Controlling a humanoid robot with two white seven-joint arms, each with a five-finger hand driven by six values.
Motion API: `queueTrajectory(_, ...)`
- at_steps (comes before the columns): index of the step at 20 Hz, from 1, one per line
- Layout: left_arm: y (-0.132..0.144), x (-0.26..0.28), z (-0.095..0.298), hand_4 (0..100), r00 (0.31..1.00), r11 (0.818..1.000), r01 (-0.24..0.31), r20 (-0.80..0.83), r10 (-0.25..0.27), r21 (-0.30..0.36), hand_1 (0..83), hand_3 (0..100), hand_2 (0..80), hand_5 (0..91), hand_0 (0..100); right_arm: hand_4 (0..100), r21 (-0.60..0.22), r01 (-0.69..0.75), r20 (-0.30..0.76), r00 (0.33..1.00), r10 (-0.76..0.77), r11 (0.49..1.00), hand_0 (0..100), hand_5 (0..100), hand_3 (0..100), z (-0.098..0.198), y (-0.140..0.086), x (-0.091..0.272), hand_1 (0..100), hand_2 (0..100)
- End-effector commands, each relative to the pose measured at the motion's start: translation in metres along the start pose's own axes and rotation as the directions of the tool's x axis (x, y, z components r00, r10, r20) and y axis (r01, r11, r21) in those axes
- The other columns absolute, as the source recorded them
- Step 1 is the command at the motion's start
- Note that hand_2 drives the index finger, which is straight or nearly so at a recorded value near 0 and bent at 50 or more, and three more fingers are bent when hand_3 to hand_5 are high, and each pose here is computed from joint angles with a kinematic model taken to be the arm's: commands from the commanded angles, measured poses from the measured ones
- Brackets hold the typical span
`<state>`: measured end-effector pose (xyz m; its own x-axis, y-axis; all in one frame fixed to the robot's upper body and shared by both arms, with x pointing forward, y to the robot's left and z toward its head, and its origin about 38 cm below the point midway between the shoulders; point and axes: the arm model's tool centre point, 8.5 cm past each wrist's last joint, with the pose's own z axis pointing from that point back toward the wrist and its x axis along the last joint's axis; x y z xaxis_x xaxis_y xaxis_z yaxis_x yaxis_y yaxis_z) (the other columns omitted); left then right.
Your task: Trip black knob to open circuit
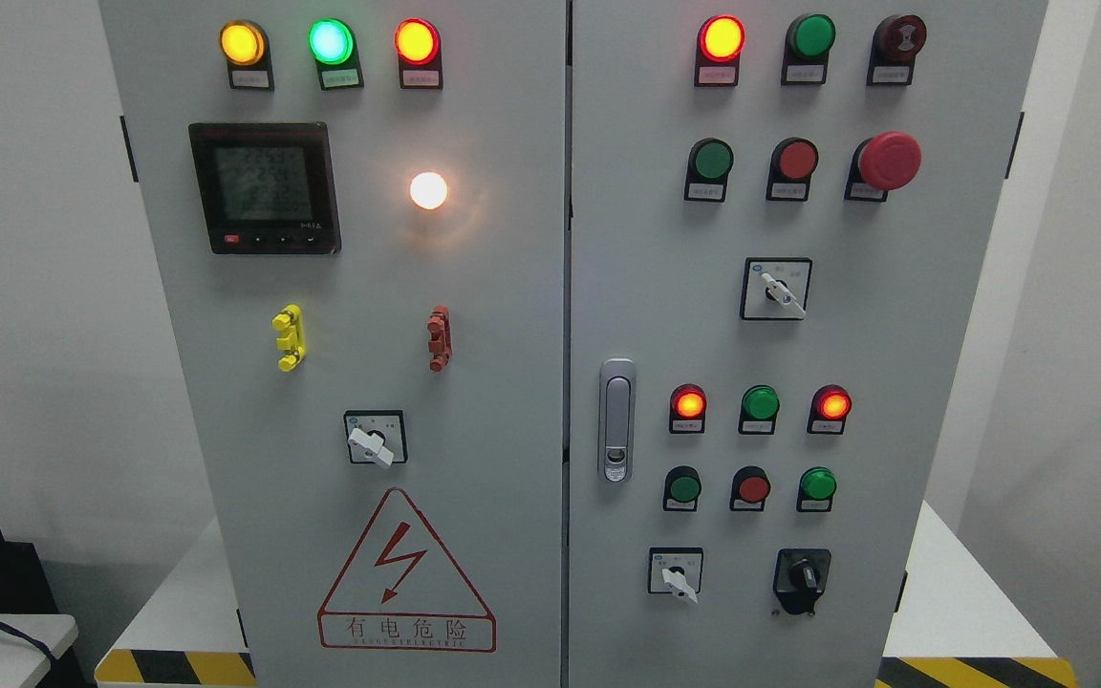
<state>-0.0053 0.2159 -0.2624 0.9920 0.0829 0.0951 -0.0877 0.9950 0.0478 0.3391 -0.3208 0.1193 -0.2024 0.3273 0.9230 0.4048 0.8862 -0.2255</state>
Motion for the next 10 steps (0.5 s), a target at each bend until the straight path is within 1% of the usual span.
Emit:
queueTrajectory(1,-0.001,0.005,0.000,0,0.999,0.999,0.032,0.009,-0.032,-0.005,38.9,0,0.0,0.0,12,86,0.047,0.039,0.006,0.999,-0.040,0.998,22,96,80,-0.007,0.028,0.011,76,43)
queueTrajectory(5,-0.002,0.005,0.000,0,0.999,0.999,0.032,0.009,-0.032,-0.006,38.9,0,0.0,0.0,12,86,0.058,0.048,-0.025,0.999,-0.046,0.997,24,96,80,-0.013,0.040,0.015,75,43)
queueTrajectory(10,-0.002,0.005,0.000,0,0.999,0.999,0.033,0.009,-0.033,-0.006,38.9,0,0.0,0.0,12,86,0.045,0.069,-0.032,0.997,-0.067,0.997,24,96,79,-0.022,0.049,0.023,75,43)
